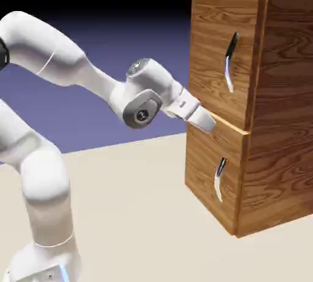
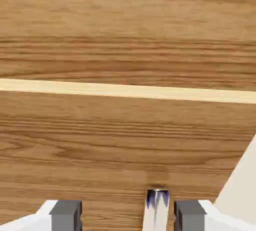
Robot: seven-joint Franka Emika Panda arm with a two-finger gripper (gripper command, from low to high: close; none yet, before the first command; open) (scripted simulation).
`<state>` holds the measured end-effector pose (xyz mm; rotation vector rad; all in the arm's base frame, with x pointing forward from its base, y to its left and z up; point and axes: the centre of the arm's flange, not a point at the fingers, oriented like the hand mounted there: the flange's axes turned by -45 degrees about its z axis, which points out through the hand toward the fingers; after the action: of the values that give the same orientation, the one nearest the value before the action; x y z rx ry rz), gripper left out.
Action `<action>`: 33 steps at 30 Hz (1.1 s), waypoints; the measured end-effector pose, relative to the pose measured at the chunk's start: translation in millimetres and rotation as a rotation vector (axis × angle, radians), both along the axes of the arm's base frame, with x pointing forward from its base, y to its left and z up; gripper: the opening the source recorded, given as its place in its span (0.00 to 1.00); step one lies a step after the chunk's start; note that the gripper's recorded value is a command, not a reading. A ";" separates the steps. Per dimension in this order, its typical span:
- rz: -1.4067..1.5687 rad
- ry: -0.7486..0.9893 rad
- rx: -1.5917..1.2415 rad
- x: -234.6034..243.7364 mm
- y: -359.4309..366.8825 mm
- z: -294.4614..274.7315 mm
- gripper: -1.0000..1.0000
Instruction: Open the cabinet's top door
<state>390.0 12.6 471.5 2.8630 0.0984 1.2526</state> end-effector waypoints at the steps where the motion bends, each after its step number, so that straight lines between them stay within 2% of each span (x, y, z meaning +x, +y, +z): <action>1: 0.003 -0.010 -0.002 0.0 2.8 4.8 0.50; 17: 0.028 -0.197 -0.027 -12.5 31.8 66.5 0.50; 33: 0.021 -0.417 -0.017 -29.7 24.2 99.4 0.50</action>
<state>360.3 36.8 571.0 2.5242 0.1316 1.8060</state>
